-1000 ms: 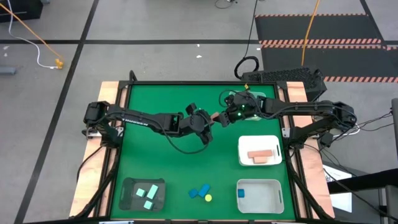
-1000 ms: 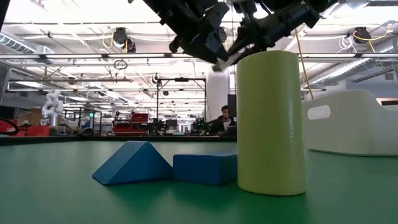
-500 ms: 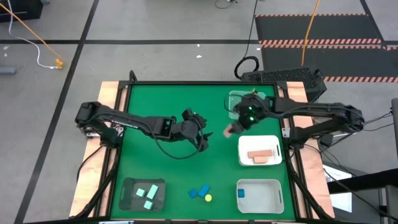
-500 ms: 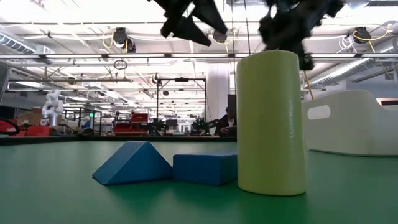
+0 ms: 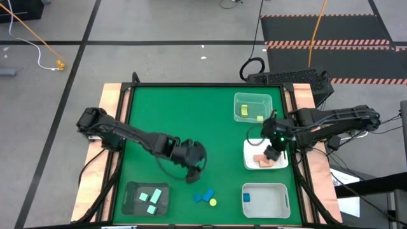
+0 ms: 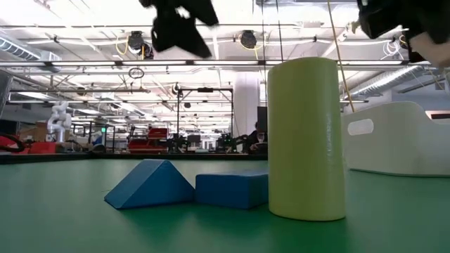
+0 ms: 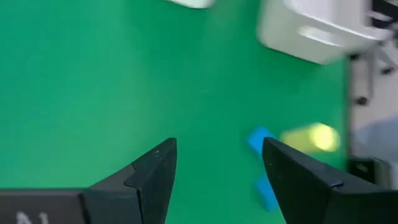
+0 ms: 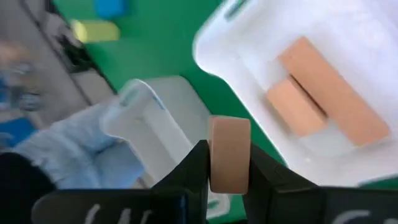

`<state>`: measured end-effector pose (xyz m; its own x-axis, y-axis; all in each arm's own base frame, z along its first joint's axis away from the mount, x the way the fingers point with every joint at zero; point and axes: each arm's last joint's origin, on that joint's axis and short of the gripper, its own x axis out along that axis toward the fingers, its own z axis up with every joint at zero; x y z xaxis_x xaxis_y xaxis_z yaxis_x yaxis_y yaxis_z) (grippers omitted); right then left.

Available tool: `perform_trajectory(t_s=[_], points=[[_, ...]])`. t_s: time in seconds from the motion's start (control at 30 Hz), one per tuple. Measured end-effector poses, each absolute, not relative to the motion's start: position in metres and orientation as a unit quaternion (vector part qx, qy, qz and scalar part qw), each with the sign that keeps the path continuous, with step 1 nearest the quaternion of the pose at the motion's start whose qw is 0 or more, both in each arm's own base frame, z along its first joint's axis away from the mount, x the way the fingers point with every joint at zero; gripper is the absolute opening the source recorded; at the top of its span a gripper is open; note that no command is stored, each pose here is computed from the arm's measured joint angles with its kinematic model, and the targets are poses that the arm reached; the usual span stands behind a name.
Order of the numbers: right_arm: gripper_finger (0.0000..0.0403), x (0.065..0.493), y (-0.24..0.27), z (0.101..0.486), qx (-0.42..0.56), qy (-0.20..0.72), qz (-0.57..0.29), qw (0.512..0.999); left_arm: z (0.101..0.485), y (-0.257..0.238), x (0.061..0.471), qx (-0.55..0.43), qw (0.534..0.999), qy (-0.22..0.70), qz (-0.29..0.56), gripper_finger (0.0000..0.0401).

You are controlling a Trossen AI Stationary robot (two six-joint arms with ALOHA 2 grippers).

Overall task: Sort & place blocks by color
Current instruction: Put the brown block into the white bin, then put the left blue block into the gray bin

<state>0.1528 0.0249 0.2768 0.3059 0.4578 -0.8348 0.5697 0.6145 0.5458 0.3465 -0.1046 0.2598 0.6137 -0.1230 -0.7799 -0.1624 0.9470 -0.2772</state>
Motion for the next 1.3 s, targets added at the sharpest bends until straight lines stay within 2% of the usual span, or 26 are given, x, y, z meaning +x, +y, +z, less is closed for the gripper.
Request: perform_trajectory(t_s=[0.17, 0.37, 0.6, 0.77, 0.97, 1.1, 1.3], points=[[0.0046, 0.151, 0.038, 0.274, 0.374, 0.601, -0.052, 0.704, 0.262, -0.142, 0.335, -0.149, 0.886, 0.437, -0.038, 0.0236], [0.0065, 0.153, 0.045, 0.269, 0.323, 0.595, -0.093, 0.730, 0.255, -0.175, 0.323, -0.151, 0.883, 0.441, -0.040, 0.0239], [0.0126, 0.157, 0.048, 0.266, 0.285, 0.575, -0.134, 0.755, 0.225, -0.206, 0.323, -0.133, 0.874, 0.465, -0.054, 0.0241], [0.0181, 0.160, 0.050, 0.268, 0.302, 0.559, -0.140, 0.759, 0.212, -0.220, 0.321, -0.140, 0.867, 0.475, -0.053, 0.0242], [0.0229, 0.166, 0.049, 0.270, 0.298, 0.521, -0.150, 0.786, 0.205, -0.231, 0.319, -0.103, 0.889, 0.445, -0.026, 0.0242], [0.0242, 0.169, 0.050, 0.272, 0.279, 0.509, -0.128, 0.804, 0.191, -0.237, 0.325, -0.086, 0.896, 0.434, -0.020, 0.0242], [0.0239, 0.172, 0.051, 0.273, 0.283, 0.498, -0.119, 0.811, 0.159, -0.241, 0.329, -0.074, 0.889, 0.452, 0.017, 0.0242]])
